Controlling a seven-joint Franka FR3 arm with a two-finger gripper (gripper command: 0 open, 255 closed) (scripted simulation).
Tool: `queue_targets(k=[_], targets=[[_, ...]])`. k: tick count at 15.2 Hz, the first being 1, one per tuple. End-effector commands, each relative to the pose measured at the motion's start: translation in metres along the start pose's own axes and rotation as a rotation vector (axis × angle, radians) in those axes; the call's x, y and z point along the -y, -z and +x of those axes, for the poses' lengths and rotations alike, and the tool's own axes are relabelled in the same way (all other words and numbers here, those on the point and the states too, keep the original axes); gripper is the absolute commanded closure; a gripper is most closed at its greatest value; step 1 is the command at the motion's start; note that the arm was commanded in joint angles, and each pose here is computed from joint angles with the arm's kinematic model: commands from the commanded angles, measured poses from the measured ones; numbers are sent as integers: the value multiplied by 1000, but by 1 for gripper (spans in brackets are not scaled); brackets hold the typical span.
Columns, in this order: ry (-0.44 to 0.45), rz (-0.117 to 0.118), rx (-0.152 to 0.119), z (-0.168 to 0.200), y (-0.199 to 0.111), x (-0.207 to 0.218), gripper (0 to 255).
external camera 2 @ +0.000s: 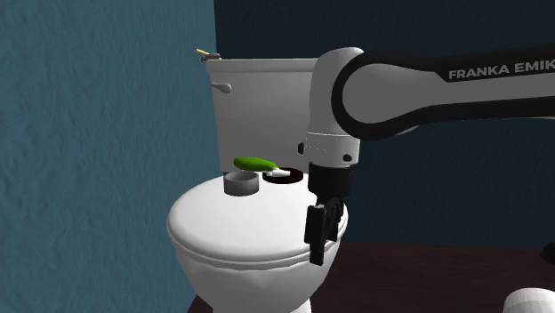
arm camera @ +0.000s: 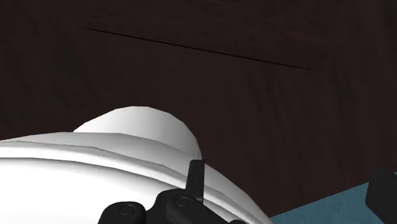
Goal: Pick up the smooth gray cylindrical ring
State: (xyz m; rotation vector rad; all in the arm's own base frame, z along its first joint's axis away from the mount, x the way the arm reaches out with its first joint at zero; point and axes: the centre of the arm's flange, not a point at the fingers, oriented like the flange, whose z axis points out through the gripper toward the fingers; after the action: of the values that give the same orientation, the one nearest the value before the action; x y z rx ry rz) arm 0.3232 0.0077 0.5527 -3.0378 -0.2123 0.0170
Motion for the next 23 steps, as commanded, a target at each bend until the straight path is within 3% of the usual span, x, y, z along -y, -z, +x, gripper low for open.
queue_targets(k=[1, 23], targets=[[0, 0, 0, 0, 0, 0, 0], [37, -95, -5, 263, 73, -81, 0]])
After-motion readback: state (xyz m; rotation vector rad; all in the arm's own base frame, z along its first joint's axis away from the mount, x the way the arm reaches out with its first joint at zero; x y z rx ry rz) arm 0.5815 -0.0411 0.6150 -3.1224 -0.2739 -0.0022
